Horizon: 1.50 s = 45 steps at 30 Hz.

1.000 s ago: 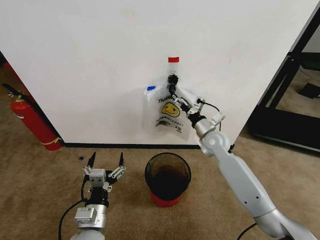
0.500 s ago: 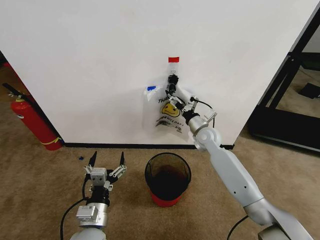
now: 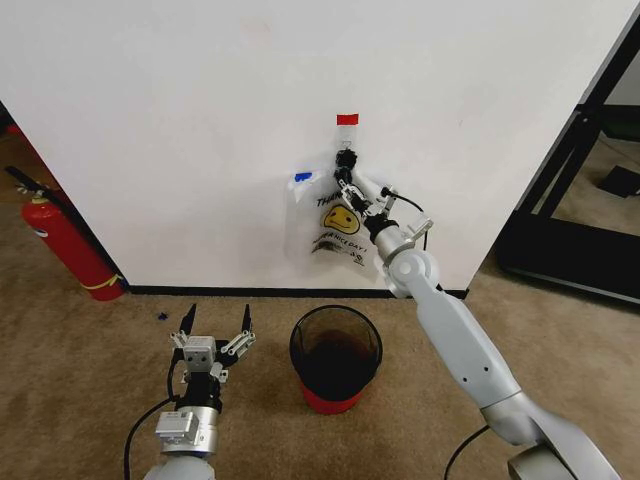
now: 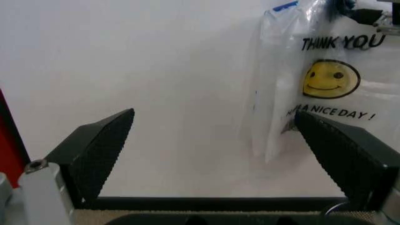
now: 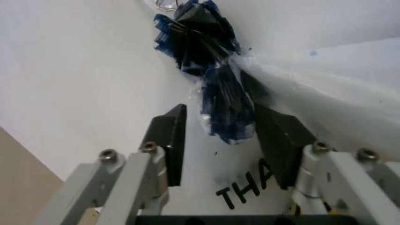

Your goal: Pick up the garbage bag from the wall and place it over the trash bin.

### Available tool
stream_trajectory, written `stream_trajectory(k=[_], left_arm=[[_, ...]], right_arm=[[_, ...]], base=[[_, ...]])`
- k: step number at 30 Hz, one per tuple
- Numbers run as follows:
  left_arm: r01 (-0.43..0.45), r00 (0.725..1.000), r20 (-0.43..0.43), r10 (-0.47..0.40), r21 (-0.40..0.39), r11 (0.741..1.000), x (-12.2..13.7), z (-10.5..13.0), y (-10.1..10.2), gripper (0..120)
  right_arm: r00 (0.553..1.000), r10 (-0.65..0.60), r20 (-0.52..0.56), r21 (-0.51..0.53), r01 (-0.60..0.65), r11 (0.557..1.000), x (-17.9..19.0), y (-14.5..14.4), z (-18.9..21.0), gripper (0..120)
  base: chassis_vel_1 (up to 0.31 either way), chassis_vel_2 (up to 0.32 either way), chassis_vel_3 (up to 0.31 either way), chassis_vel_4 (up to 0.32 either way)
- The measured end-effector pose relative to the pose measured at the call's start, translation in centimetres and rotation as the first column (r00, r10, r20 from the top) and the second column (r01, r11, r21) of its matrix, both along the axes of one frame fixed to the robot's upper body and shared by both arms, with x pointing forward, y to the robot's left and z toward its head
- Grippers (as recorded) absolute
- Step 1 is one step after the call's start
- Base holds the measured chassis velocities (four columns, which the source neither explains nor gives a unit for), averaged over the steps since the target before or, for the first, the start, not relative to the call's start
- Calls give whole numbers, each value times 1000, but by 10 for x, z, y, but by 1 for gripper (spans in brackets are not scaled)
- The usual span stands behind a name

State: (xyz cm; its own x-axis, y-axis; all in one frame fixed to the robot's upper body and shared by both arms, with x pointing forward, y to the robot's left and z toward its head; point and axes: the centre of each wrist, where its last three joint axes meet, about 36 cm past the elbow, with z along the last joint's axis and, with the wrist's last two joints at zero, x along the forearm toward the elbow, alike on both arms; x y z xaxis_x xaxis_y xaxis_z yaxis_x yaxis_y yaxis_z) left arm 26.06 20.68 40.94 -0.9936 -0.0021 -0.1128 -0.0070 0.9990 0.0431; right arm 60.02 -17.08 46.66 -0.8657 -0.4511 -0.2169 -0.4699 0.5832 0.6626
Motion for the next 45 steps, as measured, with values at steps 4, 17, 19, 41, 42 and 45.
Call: stream_trajectory(k=[4, 17, 19, 41, 42, 45], left_arm=[[4, 1000, -5, -4, -7, 1000, -1, 0, -2, 100], [-2, 1000, 0, 2, -6, 1000, -4, 3, 0, 100], [-2, 1000, 1, 2, -6, 1000, -4, 3, 0, 100], [4, 1000, 13, -4, -7, 1000, -4, 7, 0, 100], [5, 1000, 13, -5, -7, 1000, -4, 7, 0, 100], [6, 1000, 16, -6, -7, 1000, -4, 8, -1, 100]], right_arm=[[1000, -1, 0, 1, 1, 1000, -2, -1, 0, 27], [1000, -7, 1, 5, 7, 1000, -1, -2, 2, 0], [1000, -7, 2, 5, 7, 1000, -2, -3, 3, 0], [997, 49, 51, -114, -43, 993, -68, -9, -7, 0], [997, 54, 54, -117, -48, 992, -72, -10, -7, 0], [996, 60, 59, -123, -53, 991, -82, -12, -8, 0]], base=[[0, 0, 0, 0], [0, 0, 0, 0], [0, 0, 0, 0], [0, 0, 0, 0], [0, 0, 0, 0], [0, 0, 0, 0]])
